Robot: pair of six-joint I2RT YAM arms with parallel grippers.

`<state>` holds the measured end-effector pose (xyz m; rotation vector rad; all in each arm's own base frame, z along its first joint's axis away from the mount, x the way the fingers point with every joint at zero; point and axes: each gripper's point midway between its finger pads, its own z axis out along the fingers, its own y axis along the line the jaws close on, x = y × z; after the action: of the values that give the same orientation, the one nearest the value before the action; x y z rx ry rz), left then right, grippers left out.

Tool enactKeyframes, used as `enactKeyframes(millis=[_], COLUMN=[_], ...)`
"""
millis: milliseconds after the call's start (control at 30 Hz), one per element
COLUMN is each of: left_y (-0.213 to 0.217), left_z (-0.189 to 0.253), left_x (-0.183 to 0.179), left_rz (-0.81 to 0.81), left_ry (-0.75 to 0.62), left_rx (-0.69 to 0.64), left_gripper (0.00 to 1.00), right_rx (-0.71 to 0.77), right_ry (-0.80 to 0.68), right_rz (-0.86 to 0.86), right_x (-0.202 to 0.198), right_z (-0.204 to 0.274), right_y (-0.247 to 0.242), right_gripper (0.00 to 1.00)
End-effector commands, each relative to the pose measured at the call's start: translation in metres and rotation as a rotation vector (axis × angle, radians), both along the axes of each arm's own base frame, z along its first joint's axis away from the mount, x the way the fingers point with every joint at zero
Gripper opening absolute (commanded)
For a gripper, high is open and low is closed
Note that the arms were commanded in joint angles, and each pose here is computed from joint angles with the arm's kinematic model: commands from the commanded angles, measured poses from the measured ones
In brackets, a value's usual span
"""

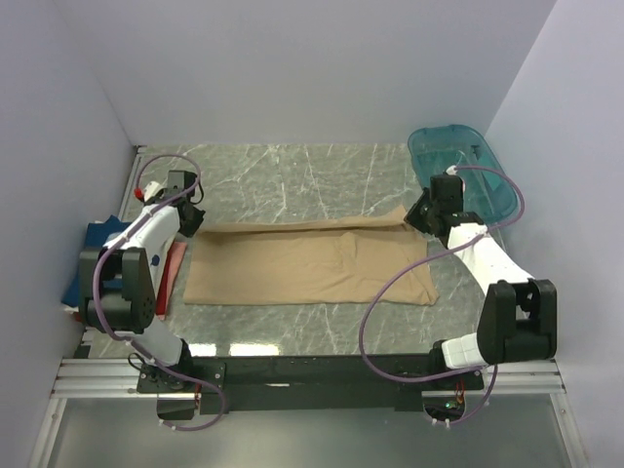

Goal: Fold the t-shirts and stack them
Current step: Fold the tshirt

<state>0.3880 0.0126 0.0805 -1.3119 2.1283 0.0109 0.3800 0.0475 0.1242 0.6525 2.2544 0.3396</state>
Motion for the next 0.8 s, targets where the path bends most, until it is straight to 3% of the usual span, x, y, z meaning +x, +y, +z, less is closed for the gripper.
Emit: enactKeyframes(millis=[0,767], left_y=[0.006,0.012], left_z=[0.013,0.003], left_x=[-0.001,-0.031], left_rz=[0.021,0.036], left_ry=[-0.058,-0.05], left_rx=[0.016,0.039], left_gripper=[0.01,0.01], right_rx=[0.008,0.032], right_ry=[-0.066,-0.076], right_rz=[-0.027,0.019], right_x=[-0.002,-0.066], right_z=[0.015,-0.003], right_y=[-0.004,0.0], right_gripper=[0.0,0.0])
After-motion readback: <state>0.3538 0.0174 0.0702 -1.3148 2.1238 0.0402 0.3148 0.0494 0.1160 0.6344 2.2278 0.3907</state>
